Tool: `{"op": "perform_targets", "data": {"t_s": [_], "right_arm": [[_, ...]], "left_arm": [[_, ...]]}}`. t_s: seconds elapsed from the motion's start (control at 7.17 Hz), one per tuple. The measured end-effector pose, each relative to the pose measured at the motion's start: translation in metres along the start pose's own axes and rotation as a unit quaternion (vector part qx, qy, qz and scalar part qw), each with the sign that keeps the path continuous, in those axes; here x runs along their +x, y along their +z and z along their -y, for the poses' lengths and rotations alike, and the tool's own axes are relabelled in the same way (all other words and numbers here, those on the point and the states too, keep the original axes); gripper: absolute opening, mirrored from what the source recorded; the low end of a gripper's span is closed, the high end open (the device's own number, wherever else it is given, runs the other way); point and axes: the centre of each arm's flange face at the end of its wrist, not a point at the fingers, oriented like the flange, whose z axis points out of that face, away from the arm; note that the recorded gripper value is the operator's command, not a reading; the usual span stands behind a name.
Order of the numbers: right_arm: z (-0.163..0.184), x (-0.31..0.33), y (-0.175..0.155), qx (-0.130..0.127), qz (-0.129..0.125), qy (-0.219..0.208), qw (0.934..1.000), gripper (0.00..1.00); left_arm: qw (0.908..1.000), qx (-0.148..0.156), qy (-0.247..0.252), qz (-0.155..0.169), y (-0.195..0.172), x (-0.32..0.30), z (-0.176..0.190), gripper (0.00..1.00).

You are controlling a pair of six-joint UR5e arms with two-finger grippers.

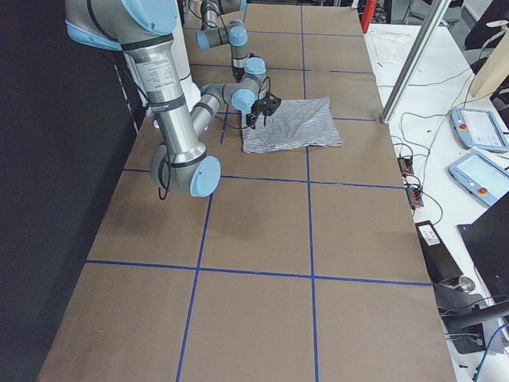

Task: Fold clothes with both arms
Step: 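Move the right gripper to the shirt's near edge beside the left gripper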

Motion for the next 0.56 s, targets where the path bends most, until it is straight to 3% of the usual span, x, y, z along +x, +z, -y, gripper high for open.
{"op": "perform_targets", "data": {"t_s": [0.28, 0.56], "right_arm": [[-0.01, 0.018, 0.016, 0.02, -0.013, 0.042, 0.9988, 1.0], [-0.021, 0.026, 0.03, 0.033, -0.041, 0.049, 0.9974, 1.0]], "left_arm": [[1.0, 0.001, 0.001, 0.0, 0.0, 0.0, 0.002, 0.0], [1.0, 0.001, 0.001, 0.0, 0.0, 0.001, 0.002, 0.0]]}}
